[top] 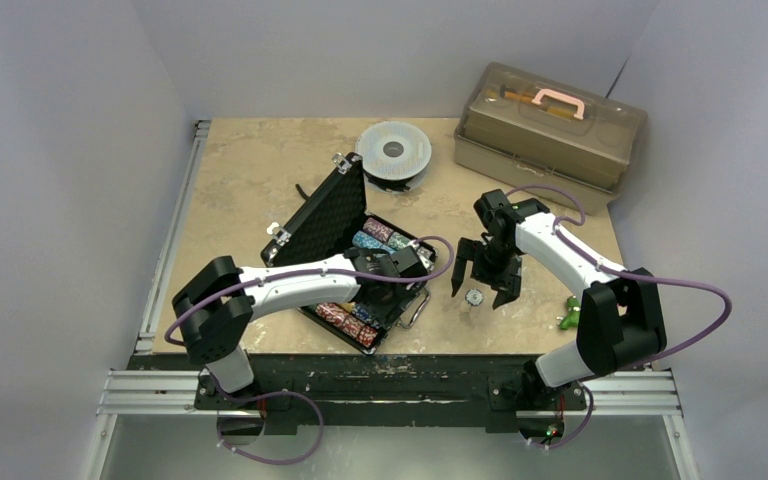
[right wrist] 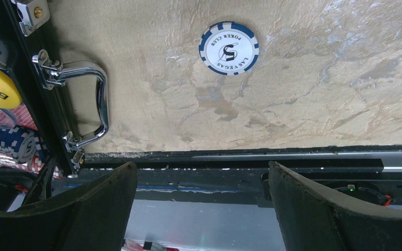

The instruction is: Pack up texas hold em set

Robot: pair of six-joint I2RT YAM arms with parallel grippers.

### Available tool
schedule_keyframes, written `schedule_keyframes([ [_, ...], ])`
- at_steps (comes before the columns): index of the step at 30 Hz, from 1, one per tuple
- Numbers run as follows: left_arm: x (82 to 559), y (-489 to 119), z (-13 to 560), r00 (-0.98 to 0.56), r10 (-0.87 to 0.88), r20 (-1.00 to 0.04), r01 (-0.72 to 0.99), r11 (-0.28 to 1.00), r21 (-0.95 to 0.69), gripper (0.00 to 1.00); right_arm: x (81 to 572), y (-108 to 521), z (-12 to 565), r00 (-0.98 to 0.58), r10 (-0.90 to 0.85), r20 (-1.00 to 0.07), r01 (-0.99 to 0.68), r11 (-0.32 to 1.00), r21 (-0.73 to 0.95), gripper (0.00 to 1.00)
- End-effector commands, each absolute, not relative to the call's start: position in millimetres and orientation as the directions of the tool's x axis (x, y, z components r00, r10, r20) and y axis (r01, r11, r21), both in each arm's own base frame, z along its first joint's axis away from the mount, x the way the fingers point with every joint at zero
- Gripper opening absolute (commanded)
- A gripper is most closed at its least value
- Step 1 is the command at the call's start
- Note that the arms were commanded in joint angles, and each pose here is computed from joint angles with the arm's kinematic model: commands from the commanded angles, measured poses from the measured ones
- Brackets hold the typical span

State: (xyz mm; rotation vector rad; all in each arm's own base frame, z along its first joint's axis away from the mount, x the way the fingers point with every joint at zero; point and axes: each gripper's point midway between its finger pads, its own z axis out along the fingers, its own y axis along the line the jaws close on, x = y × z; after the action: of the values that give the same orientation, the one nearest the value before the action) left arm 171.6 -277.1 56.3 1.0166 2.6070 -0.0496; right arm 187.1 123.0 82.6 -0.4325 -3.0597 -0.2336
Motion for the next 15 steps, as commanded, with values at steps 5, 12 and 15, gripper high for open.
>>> schedule_keyframes([
  [5,177,-280,51,-0.671,0.675,-0.307,0.676,0.727,0.122,0.6,187,125,87,-0.962,0.267,0.051,0.272,0.946,0.175,0.92],
  [12,183,-265,61,-0.661,0.681,-0.314,0.659,0.727,0.19,0.55,187,126,87,-0.962,0.269,0.05,0.273,0.945,0.178,0.92],
  [15,186,-260,72,-0.655,0.674,-0.341,0.646,0.734,0.209,0.52,187,126,86,-0.962,0.268,0.052,0.273,0.945,0.179,0.92],
])
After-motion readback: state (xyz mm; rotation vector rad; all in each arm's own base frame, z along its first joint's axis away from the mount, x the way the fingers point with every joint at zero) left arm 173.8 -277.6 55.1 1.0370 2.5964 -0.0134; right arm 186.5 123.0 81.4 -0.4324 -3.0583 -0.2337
